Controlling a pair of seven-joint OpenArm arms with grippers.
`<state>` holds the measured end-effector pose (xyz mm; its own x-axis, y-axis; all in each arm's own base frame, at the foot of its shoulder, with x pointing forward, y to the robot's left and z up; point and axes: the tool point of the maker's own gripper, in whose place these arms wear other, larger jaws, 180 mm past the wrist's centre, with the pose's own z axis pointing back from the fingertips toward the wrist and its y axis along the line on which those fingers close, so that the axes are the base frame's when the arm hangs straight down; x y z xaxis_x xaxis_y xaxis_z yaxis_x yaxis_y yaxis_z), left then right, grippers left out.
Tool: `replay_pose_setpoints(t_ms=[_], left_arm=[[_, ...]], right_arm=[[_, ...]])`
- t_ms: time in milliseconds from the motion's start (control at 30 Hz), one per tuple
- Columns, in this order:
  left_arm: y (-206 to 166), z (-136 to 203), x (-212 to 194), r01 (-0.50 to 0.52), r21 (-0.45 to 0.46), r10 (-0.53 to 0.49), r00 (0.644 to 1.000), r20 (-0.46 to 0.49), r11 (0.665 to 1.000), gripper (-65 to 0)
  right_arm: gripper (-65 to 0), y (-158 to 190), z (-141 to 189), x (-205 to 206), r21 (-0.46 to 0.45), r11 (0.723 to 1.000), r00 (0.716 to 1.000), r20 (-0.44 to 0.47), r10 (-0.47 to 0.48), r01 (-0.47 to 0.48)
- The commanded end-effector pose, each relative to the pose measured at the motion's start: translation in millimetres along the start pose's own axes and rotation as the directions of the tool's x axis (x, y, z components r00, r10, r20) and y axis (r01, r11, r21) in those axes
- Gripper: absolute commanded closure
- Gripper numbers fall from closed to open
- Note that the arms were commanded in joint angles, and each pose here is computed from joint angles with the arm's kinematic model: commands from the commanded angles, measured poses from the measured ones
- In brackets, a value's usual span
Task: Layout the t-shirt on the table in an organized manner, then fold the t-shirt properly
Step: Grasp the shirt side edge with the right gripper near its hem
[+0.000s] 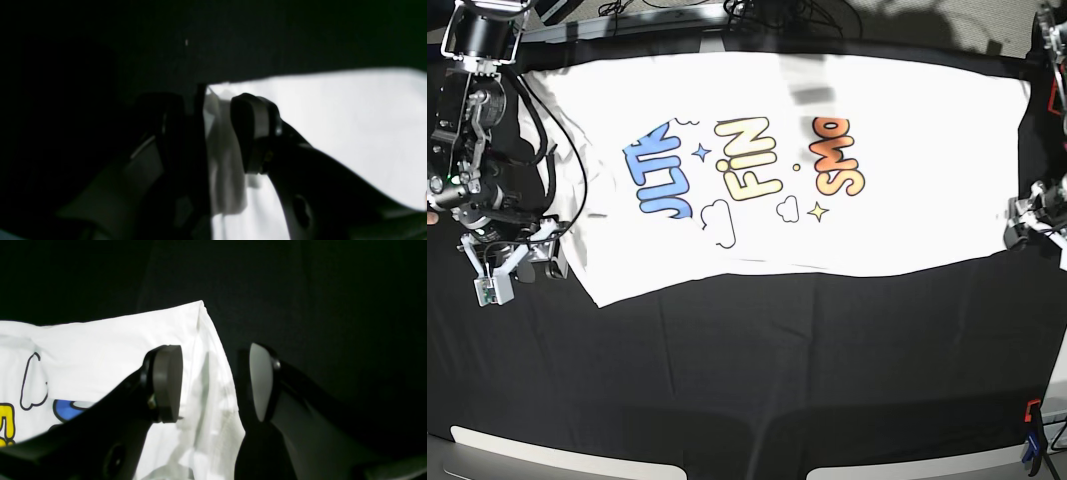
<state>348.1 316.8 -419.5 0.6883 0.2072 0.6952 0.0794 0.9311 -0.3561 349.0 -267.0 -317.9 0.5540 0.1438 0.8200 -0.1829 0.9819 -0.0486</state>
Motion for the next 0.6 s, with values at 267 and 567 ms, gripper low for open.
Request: replay_pose_setpoints(t_ms=[267,567], left_arm=[[4,0,2,0.072,0.027,-0.071,0.997,-0.038,0.997,-10.2],[3,0,2,0.072,0.026,-0.071,0.997,-0.038,0.997,0.0]], right_arm=[[-31.6,-5,4,19,-0.005,1.0,0.999,0.049,0.02,-0.02],[-31.6,-5,3,29,-0.004,1.0,0.996,0.088,0.024,-0.023]])
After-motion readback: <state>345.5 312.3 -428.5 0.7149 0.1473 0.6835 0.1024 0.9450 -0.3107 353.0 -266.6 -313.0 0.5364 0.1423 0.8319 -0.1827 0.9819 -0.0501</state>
